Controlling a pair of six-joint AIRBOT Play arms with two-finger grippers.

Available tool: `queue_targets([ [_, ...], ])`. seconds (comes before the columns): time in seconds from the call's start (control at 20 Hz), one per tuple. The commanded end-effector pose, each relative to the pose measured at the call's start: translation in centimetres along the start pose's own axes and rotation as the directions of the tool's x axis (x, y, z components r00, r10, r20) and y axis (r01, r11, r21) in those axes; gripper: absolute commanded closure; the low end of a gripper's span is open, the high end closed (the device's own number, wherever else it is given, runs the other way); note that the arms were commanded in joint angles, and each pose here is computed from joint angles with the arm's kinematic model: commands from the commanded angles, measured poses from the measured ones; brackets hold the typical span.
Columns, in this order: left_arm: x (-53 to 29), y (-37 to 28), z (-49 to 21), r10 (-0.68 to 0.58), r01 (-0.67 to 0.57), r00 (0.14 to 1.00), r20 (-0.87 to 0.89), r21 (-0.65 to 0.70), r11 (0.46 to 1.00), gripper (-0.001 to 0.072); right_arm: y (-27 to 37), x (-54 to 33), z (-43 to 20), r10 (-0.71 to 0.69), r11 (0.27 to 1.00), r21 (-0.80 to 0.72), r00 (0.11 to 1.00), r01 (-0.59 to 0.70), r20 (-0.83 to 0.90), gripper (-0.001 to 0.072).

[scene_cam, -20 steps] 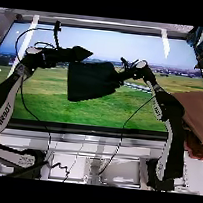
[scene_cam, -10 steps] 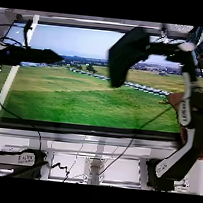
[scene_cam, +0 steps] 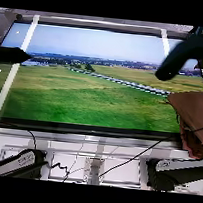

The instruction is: Fold the clothes and pants, and hang the long-sleeved shirts on hangers.

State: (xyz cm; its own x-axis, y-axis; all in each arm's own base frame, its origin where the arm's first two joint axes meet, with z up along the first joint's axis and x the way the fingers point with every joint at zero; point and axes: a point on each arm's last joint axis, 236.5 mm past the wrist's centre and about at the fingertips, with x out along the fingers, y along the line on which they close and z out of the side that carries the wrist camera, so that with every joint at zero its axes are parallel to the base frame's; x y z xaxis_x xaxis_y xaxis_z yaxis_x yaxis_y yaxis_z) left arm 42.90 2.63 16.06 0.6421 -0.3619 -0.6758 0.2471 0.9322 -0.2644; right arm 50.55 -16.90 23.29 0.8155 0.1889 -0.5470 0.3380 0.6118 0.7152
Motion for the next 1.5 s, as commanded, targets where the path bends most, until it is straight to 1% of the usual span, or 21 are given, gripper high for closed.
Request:
queue_targets([
  [0.0, -1.5, 1.1, 0.3, 0.057, -0.057, 0.998, 0.024, 0.002, 0.998, 0.0668, -14.2, -8.0, 0.2, -0.566, 0.82, 0.11, 0.825, 0.562, 0.002, 0.0688],
  [0.05, -1.5, 1.1, 0.2, 0.055, -0.055, 0.998, 0.021, 0.002, 0.998, 0.0668, -17.4, -9.6, -1.6, -0.665, 0.733, 0.117, 0.742, 0.67, -0.079, 0.0688],
  [0.15, -1.5, 1.0, 0.1, 0.05, -0.05, 0.999, 0.014, 0.002, 0.999, 0.0668, -21.6, -12.6, -4.1, -0.8, 0.559, 0.118, 0.572, 0.821, -0.181, 0.0688],
  [0.2, -1.5, 1.0, 0.0, 0.048, -0.048, 0.999, 0.011, 0.002, 0.999, 0.0668, -22.8, -13.9, -5.0, -0.836, 0.493, 0.108, 0.504, 0.863, -0.217, 0.0688],
  [0.25, -1.5, 0.9, 0.0, 0.048, -0.048, 0.999, 0.01, 0.002, 0.999, 0.0668, -23.7, -14.6, -6.3, -0.85, 0.447, 0.091, 0.454, 0.89, -0.267, 0.0687],
  [0.35, -1.5, 1.0, 0.0, 0.049, -0.049, 0.999, 0.011, 0.001, 0.999, 0.0668, -24.8, -15.3, -8.6, -0.844, 0.416, 0.022, 0.395, 0.909, -0.362, 0.0687],
  [0.45, -1.5, 1.0, 0.0, 0.049, -0.049, 0.999, 0.011, 0.001, 0.999, 0.0668, -25.5, -15.2, -9.4, -0.842, 0.423, -0.044, 0.375, 0.905, -0.388, 0.0687],
  [0.5, -1.5, 1.0, 0.0, 0.049, -0.049, 0.999, 0.011, 0.001, 0.999, 0.0668, -25.9, -15.5, -9.4, -0.851, 0.407, -0.059, 0.355, 0.911, -0.387, 0.0687],
  [0.6, -1.5, 1.0, 0.0, 0.049, -0.049, 0.999, 0.011, 0.001, 0.999, 0.0668, -26.8, -17.3, -8.7, -0.891, 0.33, -0.085, 0.28, 0.94, -0.357, 0.0688],
  [0.7, -1.5, 1.0, 0.0, 0.049, -0.049, 0.999, 0.011, 0.001, 0.999, 0.0668, -28.1, -20.7, -7.4, -0.944, 0.194, -0.169, 0.136, 0.966, -0.302, 0.0687],
  [0.75, -1.5, 1.0, 0.0, 0.049, -0.049, 0.999, 0.011, 0.001, 0.999, 0.0668, -28.6, -22.3, -6.9, -0.955, 0.136, -0.185, 0.08, 0.973, -0.285, 0.0687],
  [0.8, -1.5, 1.0, 0.0, 0.049, -0.049, 0.999, 0.011, 0.001, 0.999, 0.0668, -28.9, -23.2, -6.9, -0.954, 0.129, -0.165, 0.078, 0.978, -0.288, 0.0687],
  [0.95, -1.5, 1.0, 0.0, 0.049, -0.049, 0.999, 0.011, 0.001, 0.999, 0.0668, -29.5, -25.0, -7.5, -0.944, 0.182, -0.088, 0.149, 0.979, -0.296, 0.0687],
  [1.05, -1.5, 1.0, 0.0, 0.049, -0.049, 0.999, 0.011, 0.001, 0.999, 0.0668, -29.7, -26.0, -8.8, -0.926, 0.246, -0.025, 0.227, 0.969, -0.303, 0.0687],
  [1.1, -1.5, 1.0, 0.0, 0.049, -0.049, 0.999, 0.011, 0.001, 0.999, 0.0668, -29.6, -25.9, -9.9, -0.904, 0.303, -0.005, 0.285, 0.953, -0.318, 0.0687],
  [1.15, -1.5, 1.0, 0.0, 0.049, -0.049, 0.999, 0.011, 0.001, 0.999, 0.0668, -29.1, -25.1, -11.2, -0.866, 0.392, -0.018, 0.363, 0.92, -0.344, 0.0663],
  [1.2, -1.5, 1.0, 0.0, 0.049, -0.049, 0.999, 0.011, 0.001, 0.999, 0.0668, -29.0, -24.9, -12.2, -0.841, 0.438, -0.021, 0.401, 0.899, -0.364, 0.0491],
  [1.25, -1.5, 1.0, 0.0, 0.049, -0.049, 0.999, 0.011, 0.002, 0.999, 0.0668, -29.3, -25.3, -13.1, -0.832, 0.444, -0.012, 0.407, 0.896, -0.376, 0.0192],
  [1.3, -1.5, 1.0, 0.0, 0.049, -0.049, 0.999, 0.011, 0.002, 0.999, 0.0668, -29.6, -25.6, -13.9, -0.825, 0.439, 0.003, 0.405, 0.898, -0.394, 0.0002],
  [1.45, -1.5, 1.0, -0.1, 0.048, -0.048, 0.999, 0.01, 0.001, 0.999, 0.0667, -29.8, -25.9, -14.5, -0.816, 0.434, 0.02, 0.403, 0.901, -0.414, 0.0006],
])
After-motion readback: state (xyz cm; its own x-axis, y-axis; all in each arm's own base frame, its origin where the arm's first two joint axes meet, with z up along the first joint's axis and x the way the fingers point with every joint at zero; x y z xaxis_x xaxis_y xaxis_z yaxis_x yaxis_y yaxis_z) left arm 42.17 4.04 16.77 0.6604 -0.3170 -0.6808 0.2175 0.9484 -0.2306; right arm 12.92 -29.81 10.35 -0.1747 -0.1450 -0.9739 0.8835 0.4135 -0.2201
